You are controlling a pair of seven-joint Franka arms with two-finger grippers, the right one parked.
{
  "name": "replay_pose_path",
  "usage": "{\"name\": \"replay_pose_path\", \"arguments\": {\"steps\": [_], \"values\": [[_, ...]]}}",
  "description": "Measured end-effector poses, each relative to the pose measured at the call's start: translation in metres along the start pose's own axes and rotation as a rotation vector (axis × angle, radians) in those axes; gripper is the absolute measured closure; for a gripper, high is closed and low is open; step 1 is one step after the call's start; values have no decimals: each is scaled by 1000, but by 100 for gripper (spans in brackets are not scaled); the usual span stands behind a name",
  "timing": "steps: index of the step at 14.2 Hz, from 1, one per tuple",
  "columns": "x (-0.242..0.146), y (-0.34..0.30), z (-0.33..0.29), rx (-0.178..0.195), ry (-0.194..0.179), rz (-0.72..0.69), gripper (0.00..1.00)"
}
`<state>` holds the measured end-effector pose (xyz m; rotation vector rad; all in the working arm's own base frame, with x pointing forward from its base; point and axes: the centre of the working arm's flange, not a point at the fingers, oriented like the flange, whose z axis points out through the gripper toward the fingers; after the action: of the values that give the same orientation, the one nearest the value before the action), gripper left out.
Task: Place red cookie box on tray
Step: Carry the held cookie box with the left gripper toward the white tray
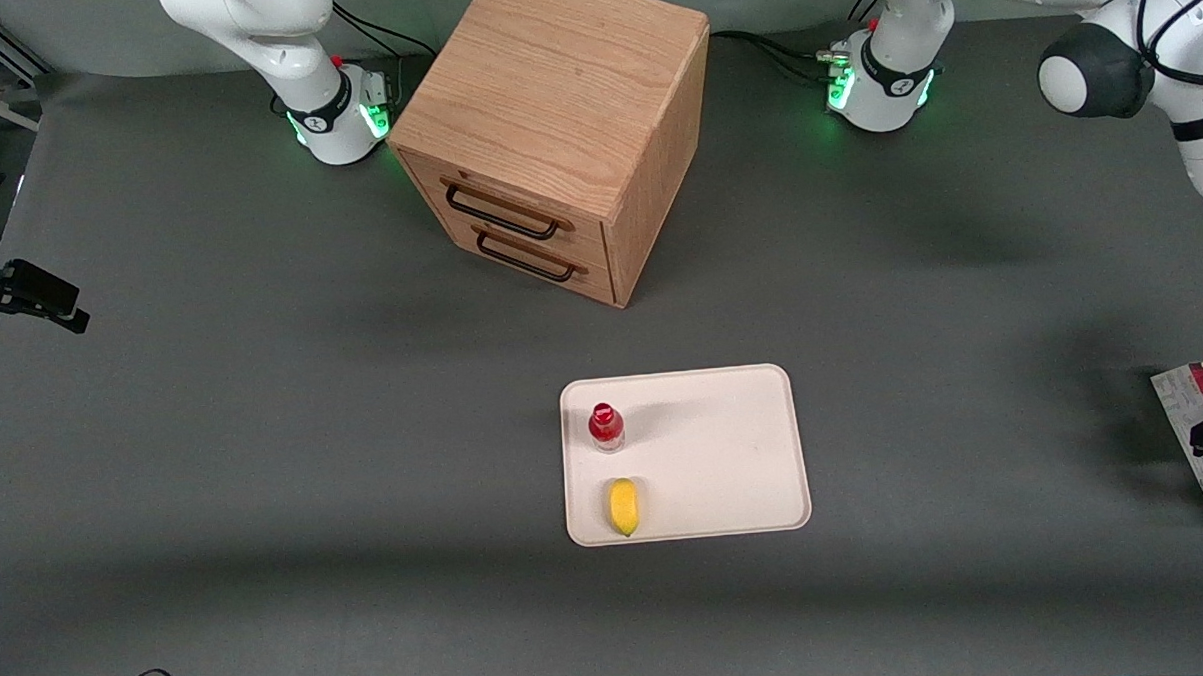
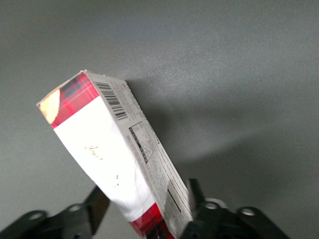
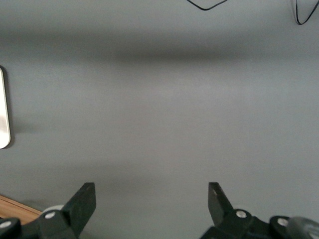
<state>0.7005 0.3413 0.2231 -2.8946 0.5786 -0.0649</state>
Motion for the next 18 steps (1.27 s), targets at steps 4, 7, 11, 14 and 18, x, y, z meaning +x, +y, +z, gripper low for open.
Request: {"name": "replay_pose_path", "arguments": {"steps": [4, 7, 11, 14, 18], "values": [[0, 0, 1, -3, -2, 0, 81], [7, 3, -9, -36, -19, -5, 94], [28, 5, -72, -93, -54, -82, 94], [42, 16, -149, -125, -72, -179, 94], [64, 62, -257, -162, -86, -332, 94]]}}
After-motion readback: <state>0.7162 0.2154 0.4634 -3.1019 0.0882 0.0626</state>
